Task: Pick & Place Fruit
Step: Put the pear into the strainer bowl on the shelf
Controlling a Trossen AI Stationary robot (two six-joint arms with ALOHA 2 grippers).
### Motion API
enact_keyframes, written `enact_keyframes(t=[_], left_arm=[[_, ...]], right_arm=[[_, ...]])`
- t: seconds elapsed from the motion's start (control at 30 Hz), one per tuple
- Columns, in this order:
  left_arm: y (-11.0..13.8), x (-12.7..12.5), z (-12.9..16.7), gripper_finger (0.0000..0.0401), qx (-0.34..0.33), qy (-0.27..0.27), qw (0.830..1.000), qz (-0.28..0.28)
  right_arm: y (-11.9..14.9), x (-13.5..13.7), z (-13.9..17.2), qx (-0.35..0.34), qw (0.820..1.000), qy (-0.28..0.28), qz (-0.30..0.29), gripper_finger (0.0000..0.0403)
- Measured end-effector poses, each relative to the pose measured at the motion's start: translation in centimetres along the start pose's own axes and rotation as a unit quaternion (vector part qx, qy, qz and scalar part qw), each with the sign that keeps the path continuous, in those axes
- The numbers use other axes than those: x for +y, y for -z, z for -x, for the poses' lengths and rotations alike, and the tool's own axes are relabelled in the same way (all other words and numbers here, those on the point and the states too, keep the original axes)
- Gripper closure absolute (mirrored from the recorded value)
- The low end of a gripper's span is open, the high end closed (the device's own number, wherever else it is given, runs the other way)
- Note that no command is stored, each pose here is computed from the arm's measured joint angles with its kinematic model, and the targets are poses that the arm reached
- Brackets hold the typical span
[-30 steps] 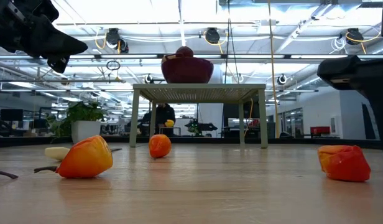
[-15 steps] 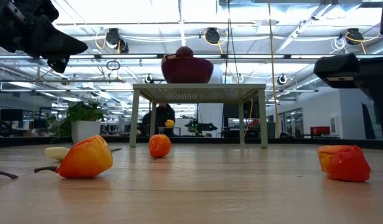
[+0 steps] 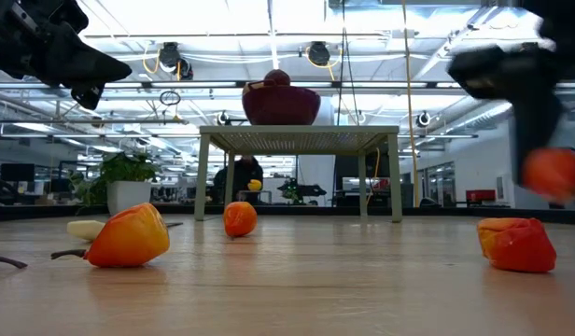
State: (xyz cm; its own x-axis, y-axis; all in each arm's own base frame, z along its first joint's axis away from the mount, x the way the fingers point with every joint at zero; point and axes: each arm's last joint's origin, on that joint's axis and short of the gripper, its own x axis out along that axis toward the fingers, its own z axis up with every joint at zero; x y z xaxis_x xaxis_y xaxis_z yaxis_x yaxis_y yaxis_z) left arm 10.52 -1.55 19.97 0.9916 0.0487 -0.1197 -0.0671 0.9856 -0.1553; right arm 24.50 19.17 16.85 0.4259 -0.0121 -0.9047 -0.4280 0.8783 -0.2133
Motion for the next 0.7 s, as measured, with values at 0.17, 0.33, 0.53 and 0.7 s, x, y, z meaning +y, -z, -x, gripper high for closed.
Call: enact_keyframes(t=[0.17, 0.33, 0.53, 0.7], left_arm=[[0.0, 0.0, 0.0, 0.038, 0.0, 0.0, 1.0, 0.0], [0.0, 0.0, 0.0, 0.038, 0.0, 0.0, 1.0, -0.001], [0.0, 0.0, 0.0, 0.038, 0.0, 0.0, 1.0, -0.002], [0.0, 0.0, 0.0, 0.038, 0.0, 0.0, 1.0, -0.007]], right_arm=[[-0.7, -3.1, 2.2, -0.053, 0.994, 0.051, -0.08, 0.027], [-1.7, -6.8, 4.2, -0.138, 0.966, 0.109, -0.19, 0.027], [-2.7, -11.4, 6.2, -0.243, 0.914, 0.165, -0.281, 0.027], [-3.1, -15.3, 7.7, -0.321, 0.863, 0.192, -0.34, 0.0271]])
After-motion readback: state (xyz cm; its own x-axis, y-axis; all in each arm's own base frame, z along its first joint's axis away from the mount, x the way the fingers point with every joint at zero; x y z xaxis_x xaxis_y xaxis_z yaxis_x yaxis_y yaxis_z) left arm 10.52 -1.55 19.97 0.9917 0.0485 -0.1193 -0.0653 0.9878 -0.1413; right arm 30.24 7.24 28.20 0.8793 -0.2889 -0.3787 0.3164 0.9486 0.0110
